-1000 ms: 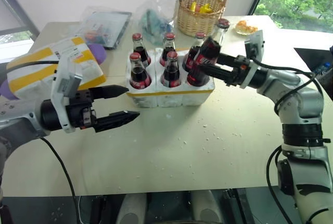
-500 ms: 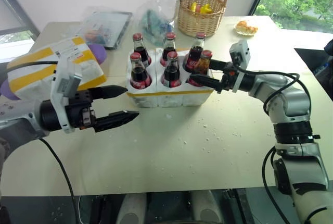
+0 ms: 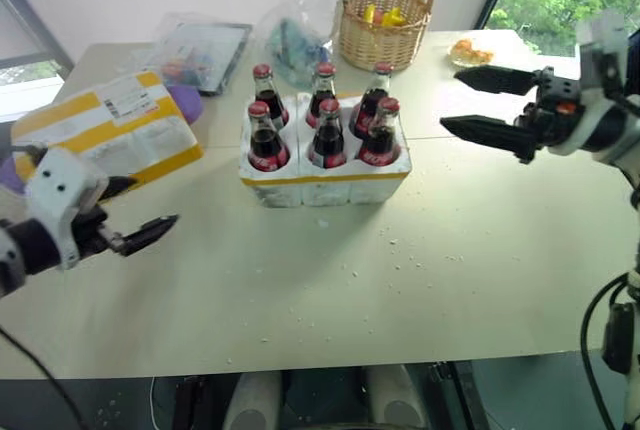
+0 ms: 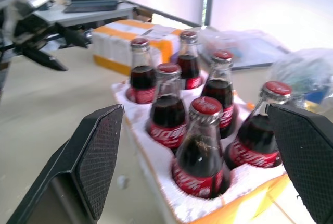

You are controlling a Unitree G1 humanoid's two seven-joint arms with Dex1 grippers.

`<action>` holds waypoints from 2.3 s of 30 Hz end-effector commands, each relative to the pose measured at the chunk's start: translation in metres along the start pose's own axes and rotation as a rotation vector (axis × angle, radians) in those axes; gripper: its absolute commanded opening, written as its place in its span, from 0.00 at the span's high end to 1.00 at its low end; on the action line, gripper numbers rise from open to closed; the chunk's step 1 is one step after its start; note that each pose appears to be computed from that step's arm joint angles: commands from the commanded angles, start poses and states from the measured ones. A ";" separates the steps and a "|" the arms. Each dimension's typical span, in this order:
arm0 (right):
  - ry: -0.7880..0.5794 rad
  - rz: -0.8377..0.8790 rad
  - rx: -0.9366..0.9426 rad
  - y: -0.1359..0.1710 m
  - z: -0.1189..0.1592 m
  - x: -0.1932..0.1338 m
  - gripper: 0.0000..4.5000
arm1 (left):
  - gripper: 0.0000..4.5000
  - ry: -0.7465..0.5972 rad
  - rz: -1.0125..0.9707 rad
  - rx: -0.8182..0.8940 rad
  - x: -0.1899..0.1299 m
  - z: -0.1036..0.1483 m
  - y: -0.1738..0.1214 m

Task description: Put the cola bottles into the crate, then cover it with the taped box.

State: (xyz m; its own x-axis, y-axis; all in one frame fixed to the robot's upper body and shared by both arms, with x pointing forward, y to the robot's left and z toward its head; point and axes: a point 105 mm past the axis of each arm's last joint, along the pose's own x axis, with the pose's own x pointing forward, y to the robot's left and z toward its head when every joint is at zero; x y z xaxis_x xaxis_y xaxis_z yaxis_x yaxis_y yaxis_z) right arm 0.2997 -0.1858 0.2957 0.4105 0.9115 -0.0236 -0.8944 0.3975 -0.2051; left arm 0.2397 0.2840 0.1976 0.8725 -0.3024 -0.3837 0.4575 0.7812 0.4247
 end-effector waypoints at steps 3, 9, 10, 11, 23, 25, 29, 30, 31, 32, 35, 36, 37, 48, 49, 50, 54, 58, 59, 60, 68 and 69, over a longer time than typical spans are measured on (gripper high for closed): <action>-0.042 0.062 -0.069 0.019 0.016 0.004 0.01 | 0.00 0.279 0.254 0.288 -0.034 -0.055 0.054; -0.069 0.075 -0.073 0.020 0.016 0.014 0.01 | 0.00 0.479 0.420 0.573 -0.043 -0.104 0.104; -0.071 0.074 -0.075 0.019 0.016 0.014 0.01 | 0.00 0.481 0.444 0.580 -0.042 -0.109 0.111; -0.075 0.072 -0.075 0.019 0.018 0.014 0.01 | 0.00 0.484 0.475 0.594 -0.041 -0.113 0.119; -0.066 0.028 -0.081 0.013 0.028 0.005 0.01 | 0.00 0.458 0.654 0.772 0.003 -0.121 0.164; -0.061 0.024 -0.085 0.013 0.030 0.003 0.01 | 0.00 0.449 0.660 0.782 0.014 -0.120 0.164; -0.054 0.009 -0.095 0.012 0.035 -0.001 0.01 | 0.00 0.455 0.641 0.767 0.033 -0.121 0.159; -0.055 0.005 -0.098 0.011 0.036 -0.002 0.01 | 0.00 0.459 0.642 0.766 0.036 -0.121 0.159; -0.056 0.002 -0.100 0.011 0.037 -0.002 0.01 | 0.00 0.465 0.643 0.764 0.039 -0.121 0.159; -0.055 0.000 -0.103 0.010 0.038 -0.003 0.01 | 0.00 0.472 0.644 0.753 0.041 -0.122 0.159; -0.053 -0.005 -0.110 0.010 0.040 -0.004 0.01 | 0.00 0.485 0.641 0.739 0.045 -0.123 0.158; -0.052 -0.006 -0.112 0.010 0.040 -0.004 0.01 | 0.00 0.489 0.641 0.738 0.046 -0.124 0.158; -0.052 -0.006 -0.113 0.010 0.040 -0.004 0.01 | 0.00 0.491 0.641 0.736 0.046 -0.124 0.158; -0.062 -0.013 -0.112 0.012 0.039 -0.005 0.00 | 0.52 0.470 0.656 0.753 0.050 -0.109 0.165; -0.065 -0.011 -0.110 0.013 0.039 -0.005 0.00 | 0.52 0.468 0.656 0.755 0.050 -0.108 0.165; -0.068 -0.009 -0.108 0.013 0.038 -0.004 0.00 | 0.52 0.466 0.655 0.757 0.050 -0.107 0.166; -0.074 -0.007 -0.104 0.014 0.036 -0.003 0.00 | 0.52 0.450 0.647 0.771 0.050 -0.104 0.166; -0.084 -0.005 -0.099 0.013 0.035 -0.001 0.00 | 0.58 0.432 0.637 0.770 0.049 -0.103 0.165; -0.086 -0.005 -0.098 0.013 0.035 -0.001 0.00 | 0.64 0.432 0.636 0.771 0.048 -0.103 0.165; -0.087 -0.004 -0.097 0.013 0.035 0.000 0.00 | 0.72 0.440 0.636 0.775 0.047 -0.104 0.165; -0.095 0.005 -0.089 0.013 0.035 0.002 0.00 | 0.97 0.413 0.632 0.793 0.049 -0.101 0.163; -0.095 0.006 -0.087 0.013 0.035 0.002 0.00 | 0.97 0.400 0.630 0.795 0.050 -0.099 0.162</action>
State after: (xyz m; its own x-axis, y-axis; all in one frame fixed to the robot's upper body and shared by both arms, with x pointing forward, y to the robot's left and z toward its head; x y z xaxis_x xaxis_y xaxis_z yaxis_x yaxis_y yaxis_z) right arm 0.2890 -0.1770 0.3150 0.4061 0.9134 0.0275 -0.8823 0.3998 -0.2485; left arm 0.3432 0.4461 0.1513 0.9287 0.3462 -0.1328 0.0913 0.1337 0.9868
